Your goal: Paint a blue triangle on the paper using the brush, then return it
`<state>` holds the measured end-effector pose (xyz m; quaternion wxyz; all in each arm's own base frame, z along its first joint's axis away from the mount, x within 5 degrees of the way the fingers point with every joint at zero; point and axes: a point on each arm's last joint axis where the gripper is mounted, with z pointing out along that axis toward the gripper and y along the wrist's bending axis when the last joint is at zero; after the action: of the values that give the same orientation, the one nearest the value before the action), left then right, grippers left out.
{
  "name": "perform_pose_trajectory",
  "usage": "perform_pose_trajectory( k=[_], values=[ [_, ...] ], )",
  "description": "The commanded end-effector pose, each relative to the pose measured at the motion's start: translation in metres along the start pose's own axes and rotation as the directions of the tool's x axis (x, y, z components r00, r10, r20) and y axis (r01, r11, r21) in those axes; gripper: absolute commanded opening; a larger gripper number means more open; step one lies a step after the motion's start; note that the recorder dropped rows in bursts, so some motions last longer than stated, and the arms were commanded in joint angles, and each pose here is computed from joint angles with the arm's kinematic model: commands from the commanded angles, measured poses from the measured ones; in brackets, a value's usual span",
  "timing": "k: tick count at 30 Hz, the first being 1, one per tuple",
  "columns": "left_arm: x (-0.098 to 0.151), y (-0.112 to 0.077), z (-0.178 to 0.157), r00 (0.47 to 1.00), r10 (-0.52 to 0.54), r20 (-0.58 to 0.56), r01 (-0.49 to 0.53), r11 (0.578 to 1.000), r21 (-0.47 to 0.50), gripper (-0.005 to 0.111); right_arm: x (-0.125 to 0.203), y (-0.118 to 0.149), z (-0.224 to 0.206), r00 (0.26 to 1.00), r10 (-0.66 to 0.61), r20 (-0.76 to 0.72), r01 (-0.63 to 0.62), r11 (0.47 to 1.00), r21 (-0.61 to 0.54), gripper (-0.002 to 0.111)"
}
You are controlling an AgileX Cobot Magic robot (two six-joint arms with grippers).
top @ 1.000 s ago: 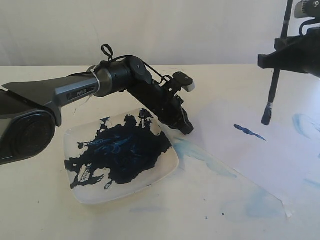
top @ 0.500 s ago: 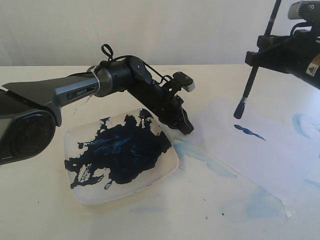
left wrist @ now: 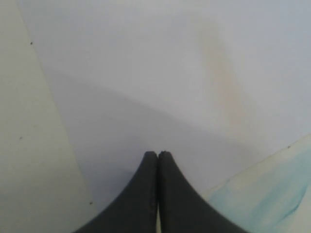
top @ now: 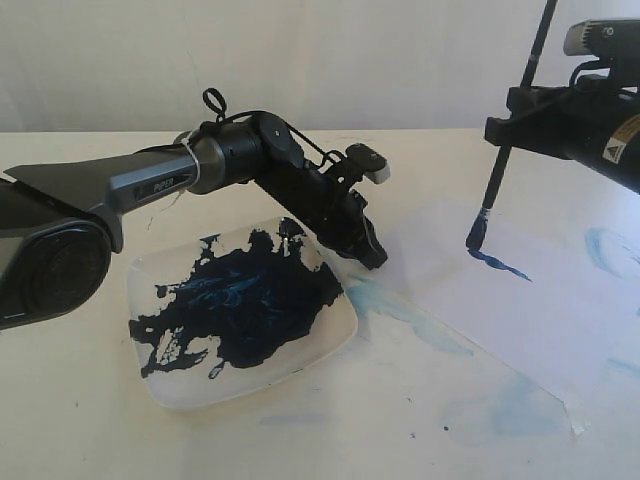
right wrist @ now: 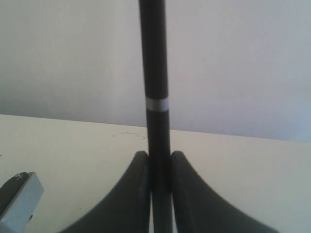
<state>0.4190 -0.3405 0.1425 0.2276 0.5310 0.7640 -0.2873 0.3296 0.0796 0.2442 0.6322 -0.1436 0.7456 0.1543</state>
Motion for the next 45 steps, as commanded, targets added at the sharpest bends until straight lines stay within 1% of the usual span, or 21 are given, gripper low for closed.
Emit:
perform_pose_trajectory(
  k=[1, 17, 20, 36, 43, 45],
  values=[
    [0.001, -0.002, -0.001, 1.0, -0.005, -0.014, 0.005, 1.0, 0.026, 0.0, 0.0, -0.002, 0.0, 1.0, -0.008, -0.001, 0.008, 1.0, 0.004, 0.0],
    [0.001, -0.002, -0.001, 1.0, -0.005, -0.015, 0.006, 1.0, 0.028, 0.0, 0.005, -0.004, 0.0, 0.998, -0.046, -0.051, 0.047, 0.999, 0.022, 0.0],
    [0.001, -0.002, -0.001, 1.0, -0.005, -0.015, 0.006, 1.0, 0.028, 0.0, 0.006, -0.004, 0.0, 0.996, -0.071, -0.062, 0.072, 0.997, 0.024, 0.0],
    [0.001, -0.002, -0.001, 1.0, -0.005, -0.015, 0.006, 1.0, 0.028, 0.0, 0.011, -0.006, -0.001, 0.988, -0.091, -0.122, 0.097, 0.994, 0.042, 0.0],
    [0.001, -0.002, -0.001, 1.0, -0.005, -0.015, 0.006, 1.0, 0.028, 0.0, 0.002, -0.007, -0.008, 0.987, -0.098, -0.124, 0.106, 0.992, 0.062, 0.0],
    [0.001, -0.002, -0.001, 1.0, -0.005, -0.015, 0.006, 1.0, 0.028, 0.0, 0.001, -0.008, -0.01, 0.981, -0.13, -0.147, 0.142, 0.987, 0.074, 0.0]
  ],
)
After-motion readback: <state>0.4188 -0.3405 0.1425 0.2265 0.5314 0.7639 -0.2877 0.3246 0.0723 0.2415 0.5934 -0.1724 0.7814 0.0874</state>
